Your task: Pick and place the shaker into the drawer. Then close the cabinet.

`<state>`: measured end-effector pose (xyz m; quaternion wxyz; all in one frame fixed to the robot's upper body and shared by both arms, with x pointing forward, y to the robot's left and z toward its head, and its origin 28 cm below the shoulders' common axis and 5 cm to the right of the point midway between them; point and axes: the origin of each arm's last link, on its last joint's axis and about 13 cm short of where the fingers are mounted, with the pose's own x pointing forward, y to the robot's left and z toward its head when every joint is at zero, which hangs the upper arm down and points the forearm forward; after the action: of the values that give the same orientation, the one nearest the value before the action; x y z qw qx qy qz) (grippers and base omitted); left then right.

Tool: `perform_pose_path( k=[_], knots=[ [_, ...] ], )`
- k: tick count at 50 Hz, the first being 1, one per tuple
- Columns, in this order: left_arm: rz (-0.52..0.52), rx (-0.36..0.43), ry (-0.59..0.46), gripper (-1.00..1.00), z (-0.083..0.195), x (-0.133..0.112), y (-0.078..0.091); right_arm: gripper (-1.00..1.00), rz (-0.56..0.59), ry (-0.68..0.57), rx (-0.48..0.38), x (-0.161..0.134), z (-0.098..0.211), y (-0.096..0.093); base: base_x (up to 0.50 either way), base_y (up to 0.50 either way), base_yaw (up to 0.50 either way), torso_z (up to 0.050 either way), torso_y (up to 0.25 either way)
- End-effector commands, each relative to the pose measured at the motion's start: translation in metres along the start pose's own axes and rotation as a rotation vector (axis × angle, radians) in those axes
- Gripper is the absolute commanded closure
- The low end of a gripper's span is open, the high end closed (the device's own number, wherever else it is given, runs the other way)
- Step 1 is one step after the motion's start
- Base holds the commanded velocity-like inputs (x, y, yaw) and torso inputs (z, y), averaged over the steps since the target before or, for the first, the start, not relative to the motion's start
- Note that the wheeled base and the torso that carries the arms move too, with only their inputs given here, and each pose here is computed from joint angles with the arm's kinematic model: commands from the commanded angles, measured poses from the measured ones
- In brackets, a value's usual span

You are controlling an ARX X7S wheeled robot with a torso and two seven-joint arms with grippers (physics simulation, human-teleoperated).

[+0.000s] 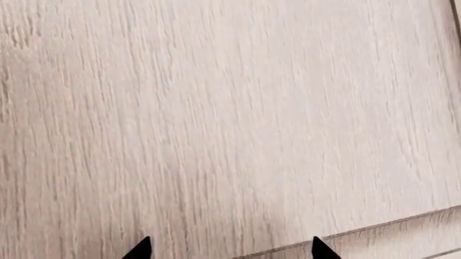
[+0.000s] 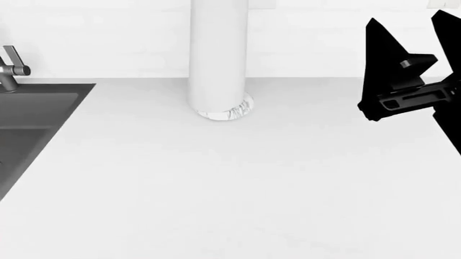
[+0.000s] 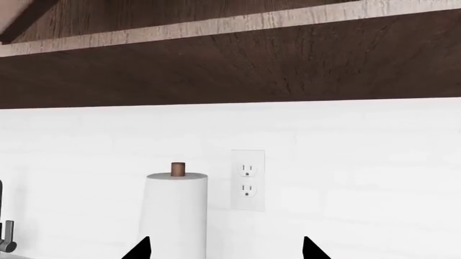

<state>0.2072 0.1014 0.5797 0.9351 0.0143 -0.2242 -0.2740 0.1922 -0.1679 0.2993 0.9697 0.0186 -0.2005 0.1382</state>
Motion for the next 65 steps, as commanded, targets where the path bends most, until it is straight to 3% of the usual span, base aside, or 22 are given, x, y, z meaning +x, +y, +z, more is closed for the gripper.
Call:
perform_pose_path(
  k=[1,10,21,33,54,65],
  knots=[
    [0.098,-0.115,0.262,-1.0,-0.033,0.021,0.012,-1.0,0.0,-0.006,-0.006,-0.001,0.003,0.0,0.0,0.0,0.0,0.0,0.0],
    [0.055,-0.118,0.264,-1.0,-0.033,0.018,-0.003,-1.0,-0.002,-0.006,-0.006,-0.003,0.004,0.0,0.0,0.0,0.0,0.0,0.0],
    [0.162,-0.041,0.267,-1.0,-0.045,0.023,-0.013,-1.0,0.0,-0.008,-0.005,-0.004,0.004,-0.001,0.0,0.0,0.0,0.0,0.0],
    [0.275,-0.046,0.244,-1.0,-0.05,0.032,-0.003,-1.0,-0.001,-0.006,-0.006,-0.005,0.004,-0.001,0.0,0.0,0.0,0.0,0.0],
    [0.34,-0.073,0.211,-1.0,-0.052,0.037,-0.002,-1.0,-0.003,-0.004,-0.006,-0.006,0.003,-0.002,0.0,0.0,0.0,0.0,0.0],
    [0.423,-0.111,0.187,-1.0,-0.052,0.04,0.0,-1.0,-0.004,-0.006,-0.006,-0.007,0.003,-0.002,0.0,0.0,0.0,0.0,0.0]
  ],
)
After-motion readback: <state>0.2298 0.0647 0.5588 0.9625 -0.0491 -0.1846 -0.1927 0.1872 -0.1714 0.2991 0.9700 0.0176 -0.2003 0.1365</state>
